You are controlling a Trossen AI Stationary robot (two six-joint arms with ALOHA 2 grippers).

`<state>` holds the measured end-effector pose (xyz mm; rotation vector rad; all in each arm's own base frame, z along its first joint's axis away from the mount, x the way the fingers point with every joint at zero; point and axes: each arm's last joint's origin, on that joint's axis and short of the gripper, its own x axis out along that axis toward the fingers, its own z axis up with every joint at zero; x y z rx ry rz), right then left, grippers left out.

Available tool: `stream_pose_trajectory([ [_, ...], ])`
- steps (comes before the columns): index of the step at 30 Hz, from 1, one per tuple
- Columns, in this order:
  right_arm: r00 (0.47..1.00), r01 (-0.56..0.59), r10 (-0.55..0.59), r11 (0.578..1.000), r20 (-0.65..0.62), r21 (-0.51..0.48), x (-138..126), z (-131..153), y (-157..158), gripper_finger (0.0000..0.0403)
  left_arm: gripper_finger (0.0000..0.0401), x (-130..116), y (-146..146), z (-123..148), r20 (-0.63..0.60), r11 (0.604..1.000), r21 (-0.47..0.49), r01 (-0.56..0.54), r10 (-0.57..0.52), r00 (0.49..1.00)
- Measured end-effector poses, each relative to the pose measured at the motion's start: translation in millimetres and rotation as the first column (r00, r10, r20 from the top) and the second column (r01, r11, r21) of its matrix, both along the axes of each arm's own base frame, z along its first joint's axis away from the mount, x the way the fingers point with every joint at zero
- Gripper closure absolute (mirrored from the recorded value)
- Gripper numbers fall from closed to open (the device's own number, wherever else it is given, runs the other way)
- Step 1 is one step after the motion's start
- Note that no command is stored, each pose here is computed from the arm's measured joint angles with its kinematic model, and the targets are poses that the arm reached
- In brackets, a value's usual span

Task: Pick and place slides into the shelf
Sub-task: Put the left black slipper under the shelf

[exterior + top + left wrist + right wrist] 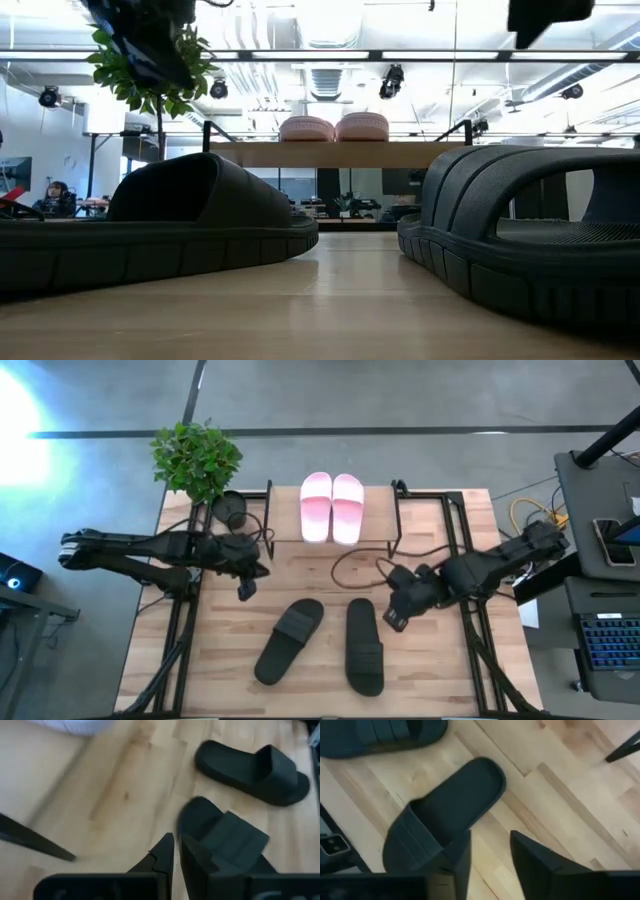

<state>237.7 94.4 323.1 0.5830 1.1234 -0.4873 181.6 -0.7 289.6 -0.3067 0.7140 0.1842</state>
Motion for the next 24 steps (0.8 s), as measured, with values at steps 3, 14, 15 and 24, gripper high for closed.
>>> stream_pose_trajectory([
  [3,0.999,-0.021,0.021,1.000,-0.032,0.010,2.9,-6.2,7.4,0.0235,0.0386,-4.4,-2.8,-10.7,-0.021,0.998,-0.062,-0.026,0.024,0.999],
  [14,0.996,-0.061,0.056,0.996,-0.073,-0.064,-4.8,-9.4,15.5,0.0208,0.0386,-4.5,-68.2,-32.9,-0.088,0.887,0.441,0.139,-0.112,0.990],
  [15,0.995,-0.066,0.060,0.995,-0.078,-0.076,-6.1,-9.5,16.3,0.0208,0.0386,-3.4,-75.5,-34.7,-0.088,0.855,0.501,0.133,-0.103,0.991],
  [24,0.987,-0.095,0.075,0.987,-0.143,-0.133,-13.7,-11.5,15.2,0.0207,0.0329,25.2,-128.3,-45.9,-0.079,0.863,0.493,0.111,-0.082,0.993],
])
